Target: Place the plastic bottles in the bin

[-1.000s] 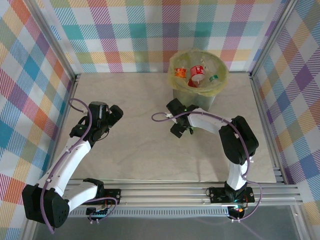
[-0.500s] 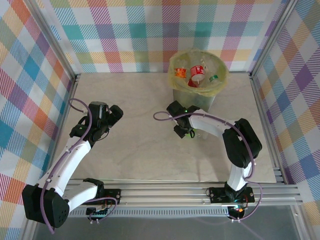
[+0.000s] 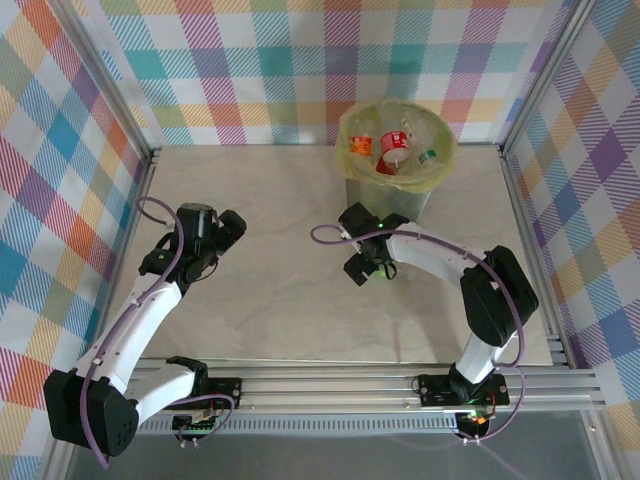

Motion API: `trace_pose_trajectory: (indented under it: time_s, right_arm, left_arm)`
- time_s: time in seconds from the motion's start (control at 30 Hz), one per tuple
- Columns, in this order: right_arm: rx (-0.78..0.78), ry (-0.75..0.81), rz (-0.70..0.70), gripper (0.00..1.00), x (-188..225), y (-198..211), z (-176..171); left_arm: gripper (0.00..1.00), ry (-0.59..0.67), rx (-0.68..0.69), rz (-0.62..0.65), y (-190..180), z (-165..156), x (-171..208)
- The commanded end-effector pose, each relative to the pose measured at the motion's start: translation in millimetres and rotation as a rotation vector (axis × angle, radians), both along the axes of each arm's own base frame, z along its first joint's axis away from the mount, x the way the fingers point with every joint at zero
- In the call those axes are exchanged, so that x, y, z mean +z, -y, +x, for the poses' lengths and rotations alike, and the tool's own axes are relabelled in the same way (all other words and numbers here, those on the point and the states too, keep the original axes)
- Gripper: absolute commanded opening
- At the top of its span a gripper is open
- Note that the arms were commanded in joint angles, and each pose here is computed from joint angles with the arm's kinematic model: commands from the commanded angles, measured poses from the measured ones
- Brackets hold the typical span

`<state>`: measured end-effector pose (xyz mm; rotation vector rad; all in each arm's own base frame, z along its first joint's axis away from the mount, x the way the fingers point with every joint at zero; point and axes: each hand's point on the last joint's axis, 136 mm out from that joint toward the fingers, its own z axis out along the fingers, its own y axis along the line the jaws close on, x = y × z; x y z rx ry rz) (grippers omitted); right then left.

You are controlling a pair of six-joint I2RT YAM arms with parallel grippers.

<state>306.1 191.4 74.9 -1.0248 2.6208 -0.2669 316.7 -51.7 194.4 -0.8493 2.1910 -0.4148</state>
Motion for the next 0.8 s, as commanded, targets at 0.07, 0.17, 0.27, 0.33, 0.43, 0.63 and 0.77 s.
trace_pose_trajectory:
  time_s: [0.07, 0.17, 0.27, 0.33, 0.43, 0.63, 0.77]
  right_arm:
    - [0.032, -0.027, -0.009, 1.0, -17, 6, 6]
    - [0.034, -0.043, -0.005, 1.0, -24, 5, 8]
    - [0.045, -0.075, 0.001, 1.0, -31, 3, 5]
    - [0.046, -0.092, 0.006, 1.0, -35, 2, 2]
    - [0.043, -0.118, 0.008, 0.98, -40, 2, -2]
    - [0.041, -0.142, 0.041, 0.89, -37, -4, -9]
    - [0.043, -0.133, 0.044, 0.63, -30, -9, -13]
  left_arm:
    - [1.0, 0.021, 0.018, 0.022, -9, -3, 9]
    - [1.0, 0.022, 0.02, 0.027, -11, -4, 10]
    - [1.0, 0.021, 0.023, 0.03, -11, -5, 10]
    - [1.0, 0.023, 0.022, 0.032, -12, -5, 10]
    - [1.0, 0.022, 0.024, 0.034, -12, -5, 10]
    - [1.0, 0.018, 0.025, 0.033, -12, -4, 8]
    - [1.0, 0.017, 0.023, 0.032, -11, -4, 8]
